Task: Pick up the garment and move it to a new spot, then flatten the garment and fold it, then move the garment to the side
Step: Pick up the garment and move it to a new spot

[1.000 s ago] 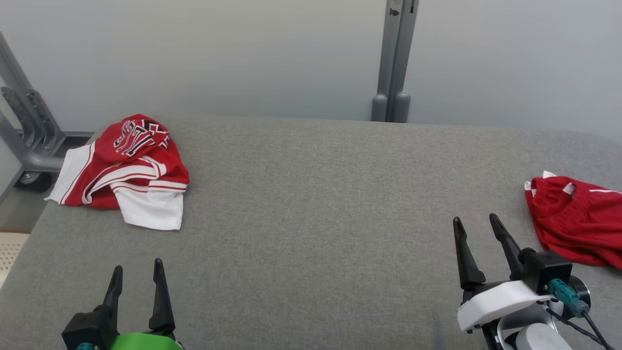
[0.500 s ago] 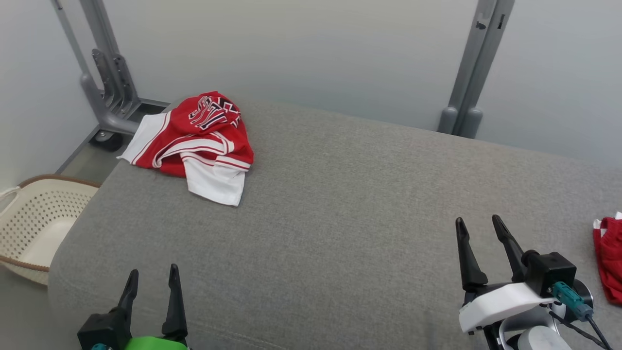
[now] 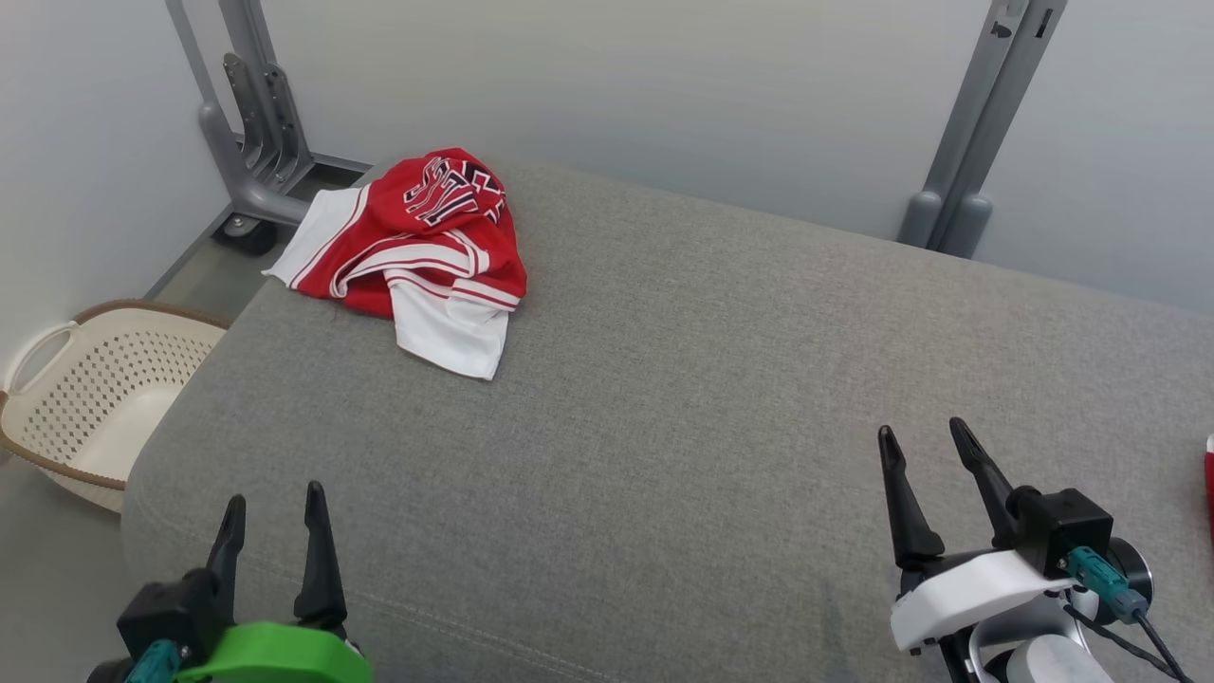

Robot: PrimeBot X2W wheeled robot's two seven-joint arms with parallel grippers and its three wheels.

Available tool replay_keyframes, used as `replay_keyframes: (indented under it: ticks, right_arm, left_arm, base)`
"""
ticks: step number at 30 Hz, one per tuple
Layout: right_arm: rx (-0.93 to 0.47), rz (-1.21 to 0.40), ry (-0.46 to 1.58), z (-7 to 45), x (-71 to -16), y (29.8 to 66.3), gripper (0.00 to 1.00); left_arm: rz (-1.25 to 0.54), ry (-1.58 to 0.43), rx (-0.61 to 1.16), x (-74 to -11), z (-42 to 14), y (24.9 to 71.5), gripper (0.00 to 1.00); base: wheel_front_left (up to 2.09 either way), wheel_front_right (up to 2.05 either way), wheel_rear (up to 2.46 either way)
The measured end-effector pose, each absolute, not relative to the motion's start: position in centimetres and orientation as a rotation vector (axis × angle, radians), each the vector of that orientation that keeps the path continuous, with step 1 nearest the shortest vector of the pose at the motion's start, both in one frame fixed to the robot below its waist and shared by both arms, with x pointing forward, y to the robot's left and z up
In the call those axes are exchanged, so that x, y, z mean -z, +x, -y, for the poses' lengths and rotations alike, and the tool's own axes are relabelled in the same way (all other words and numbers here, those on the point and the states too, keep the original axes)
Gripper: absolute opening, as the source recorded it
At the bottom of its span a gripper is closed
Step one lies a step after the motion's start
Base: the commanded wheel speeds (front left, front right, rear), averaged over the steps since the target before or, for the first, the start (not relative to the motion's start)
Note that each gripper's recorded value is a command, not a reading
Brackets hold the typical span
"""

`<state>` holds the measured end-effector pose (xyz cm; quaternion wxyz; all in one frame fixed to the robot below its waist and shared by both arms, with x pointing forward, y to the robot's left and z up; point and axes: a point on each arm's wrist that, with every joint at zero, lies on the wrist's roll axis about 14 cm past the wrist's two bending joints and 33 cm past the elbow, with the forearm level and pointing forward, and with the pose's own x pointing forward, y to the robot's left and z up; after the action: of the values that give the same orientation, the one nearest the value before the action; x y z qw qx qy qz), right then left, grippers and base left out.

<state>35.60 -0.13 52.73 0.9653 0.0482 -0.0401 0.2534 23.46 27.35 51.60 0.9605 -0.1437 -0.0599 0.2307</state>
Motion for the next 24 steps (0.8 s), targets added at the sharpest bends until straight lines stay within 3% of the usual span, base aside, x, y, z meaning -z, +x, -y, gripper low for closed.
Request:
replay_keyframes:
  ticks: [10,17,24]
  right_arm:
    - [-0.465,0.056,0.083,1.8,-52.1,36.4,1.00]
    - [-0.427,0.066,0.045,3.3,-52.3,37.3,1.00]
    - [-0.342,0.116,-0.024,7.0,-53.5,39.5,1.00]
  left_arm:
    - [0.198,-0.300,-0.334,-57.8,-26.8,30.5,1.00]
    - [0.120,-0.210,-0.290,-60.3,-28.8,35.6,1.00]
    - [-0.015,-0.296,-0.256,-60.2,-29.2,41.3,1.00]
  base:
    - [0.00,0.00,0.00]
    - [0.00,0.00,0.00]
    - [0.00,0.00,0.00]
